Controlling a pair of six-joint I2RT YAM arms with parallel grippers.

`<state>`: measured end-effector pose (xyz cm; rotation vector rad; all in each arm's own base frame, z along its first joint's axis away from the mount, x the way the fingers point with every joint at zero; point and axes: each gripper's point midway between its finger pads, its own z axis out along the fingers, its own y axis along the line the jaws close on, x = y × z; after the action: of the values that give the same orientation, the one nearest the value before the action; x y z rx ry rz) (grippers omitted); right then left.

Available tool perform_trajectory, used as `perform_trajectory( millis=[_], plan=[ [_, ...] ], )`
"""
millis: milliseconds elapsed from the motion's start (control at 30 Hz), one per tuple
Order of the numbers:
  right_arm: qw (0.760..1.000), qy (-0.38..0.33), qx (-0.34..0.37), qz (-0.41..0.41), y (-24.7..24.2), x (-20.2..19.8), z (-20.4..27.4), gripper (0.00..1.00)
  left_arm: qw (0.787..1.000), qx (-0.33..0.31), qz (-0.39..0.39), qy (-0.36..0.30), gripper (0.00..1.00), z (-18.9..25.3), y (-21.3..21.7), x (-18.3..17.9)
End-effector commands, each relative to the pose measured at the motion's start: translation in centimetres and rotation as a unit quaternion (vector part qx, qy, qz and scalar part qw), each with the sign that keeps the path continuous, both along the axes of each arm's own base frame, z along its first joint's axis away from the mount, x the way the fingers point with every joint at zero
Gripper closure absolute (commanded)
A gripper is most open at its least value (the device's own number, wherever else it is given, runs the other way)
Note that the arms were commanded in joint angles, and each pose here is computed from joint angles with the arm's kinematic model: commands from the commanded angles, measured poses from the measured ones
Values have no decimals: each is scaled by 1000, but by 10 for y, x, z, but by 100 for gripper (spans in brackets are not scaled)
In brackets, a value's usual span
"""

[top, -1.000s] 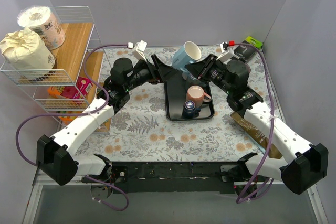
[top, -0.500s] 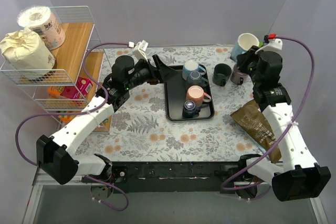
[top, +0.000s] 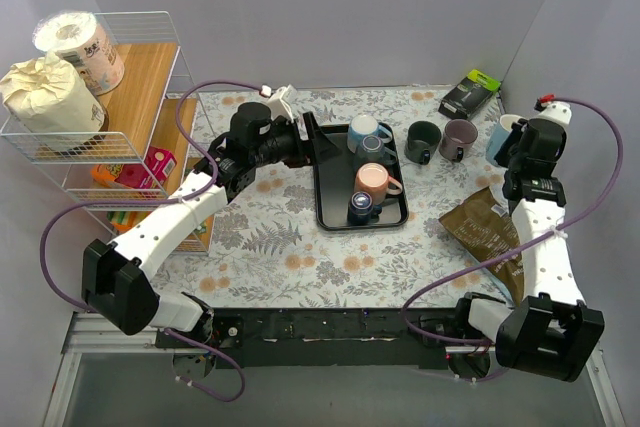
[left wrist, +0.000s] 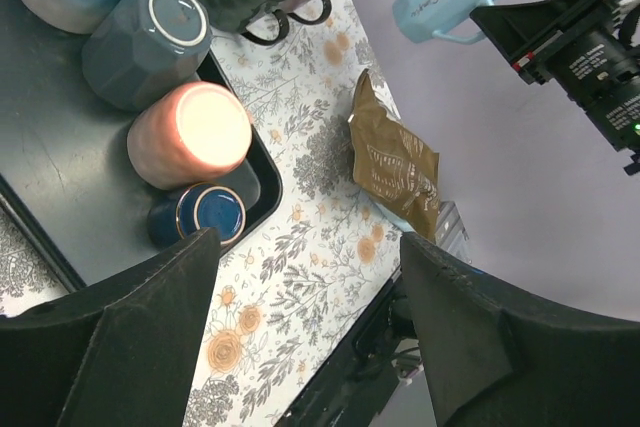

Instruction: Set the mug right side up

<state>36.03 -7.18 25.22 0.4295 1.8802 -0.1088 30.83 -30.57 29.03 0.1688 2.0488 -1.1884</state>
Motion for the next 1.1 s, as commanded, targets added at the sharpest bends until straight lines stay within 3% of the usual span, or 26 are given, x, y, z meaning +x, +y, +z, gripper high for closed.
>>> perform_trajectory(
  millis=[0,667,1067],
  plan=[
    [995,-94,-16,13,-14,19,35,99,1000,3,-18,-19,28,15,-1,-3],
    [996,-72,-6,46,-37,62,-31,99,1000,26,-16,-7,27,2,-2,2],
    [999,-43,-3,8,-51,63,-76,99,999,38,-14,-3,27,1,0,3]
  ],
)
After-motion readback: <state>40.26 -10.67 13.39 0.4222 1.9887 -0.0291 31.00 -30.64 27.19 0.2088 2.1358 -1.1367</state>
